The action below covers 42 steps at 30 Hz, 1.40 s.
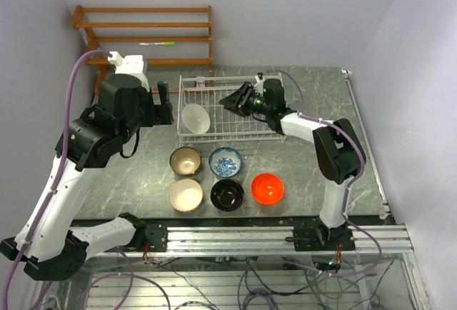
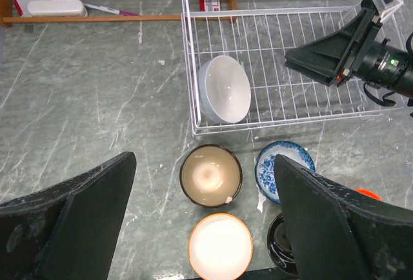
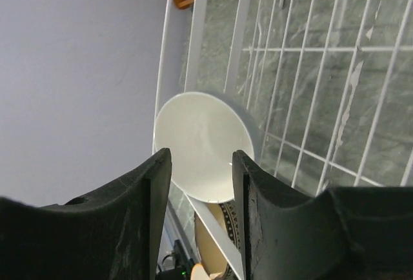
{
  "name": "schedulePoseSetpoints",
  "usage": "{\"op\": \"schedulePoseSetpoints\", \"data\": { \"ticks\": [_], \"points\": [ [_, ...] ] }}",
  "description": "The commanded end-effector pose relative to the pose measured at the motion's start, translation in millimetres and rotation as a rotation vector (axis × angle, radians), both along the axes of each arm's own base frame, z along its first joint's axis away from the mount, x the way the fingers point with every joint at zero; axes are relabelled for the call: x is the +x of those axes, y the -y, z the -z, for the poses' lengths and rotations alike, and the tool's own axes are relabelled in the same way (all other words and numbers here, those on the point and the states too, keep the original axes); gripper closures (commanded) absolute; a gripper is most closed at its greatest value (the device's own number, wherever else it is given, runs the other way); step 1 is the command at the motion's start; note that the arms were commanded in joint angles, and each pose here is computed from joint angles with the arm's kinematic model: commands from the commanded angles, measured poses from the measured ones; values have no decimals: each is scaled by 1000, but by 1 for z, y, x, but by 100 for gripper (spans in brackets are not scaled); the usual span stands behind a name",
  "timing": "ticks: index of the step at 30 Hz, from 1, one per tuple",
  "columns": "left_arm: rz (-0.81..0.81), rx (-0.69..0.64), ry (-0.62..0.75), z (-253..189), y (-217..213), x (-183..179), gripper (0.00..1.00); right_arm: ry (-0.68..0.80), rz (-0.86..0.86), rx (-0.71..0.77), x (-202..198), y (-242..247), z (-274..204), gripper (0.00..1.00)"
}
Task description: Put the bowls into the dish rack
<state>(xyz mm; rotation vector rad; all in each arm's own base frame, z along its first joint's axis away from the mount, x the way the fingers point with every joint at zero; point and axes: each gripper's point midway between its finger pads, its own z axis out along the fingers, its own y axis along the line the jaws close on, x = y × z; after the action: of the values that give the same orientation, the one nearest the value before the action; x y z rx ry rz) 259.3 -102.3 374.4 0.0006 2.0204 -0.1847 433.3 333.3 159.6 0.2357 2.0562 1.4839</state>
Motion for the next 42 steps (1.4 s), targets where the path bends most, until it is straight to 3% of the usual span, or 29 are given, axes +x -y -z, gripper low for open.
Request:
{"op": "schedulePoseSetpoints", "data": {
  "ticks": [1,10,14,21,29,38,42],
  "points": [
    [15,-6,36,-9,1,-1,1,79,-19,-154,8,-10,-25,57],
    [-5,6,50,-16,-7,-5,1,208,-288,-577,-37,-73,-24,51],
    [-24,14,57,-18,-12,-6,1,334,-451,-707,-72,-97,-19,47],
    [-31,21,56,-18,-14,-6,1,403,-581,-841,-87,-97,9,47],
    [-32,20,48,-14,-13,-5,1,446,-576,-907,-73,-98,25,47],
    [-42,38,41,-11,-14,-3,1,485,-579,-851,-63,-120,30,49],
    [-47,46,39,-11,-15,-2,1,489,-576,-828,-59,-129,34,55]
  ]
}}
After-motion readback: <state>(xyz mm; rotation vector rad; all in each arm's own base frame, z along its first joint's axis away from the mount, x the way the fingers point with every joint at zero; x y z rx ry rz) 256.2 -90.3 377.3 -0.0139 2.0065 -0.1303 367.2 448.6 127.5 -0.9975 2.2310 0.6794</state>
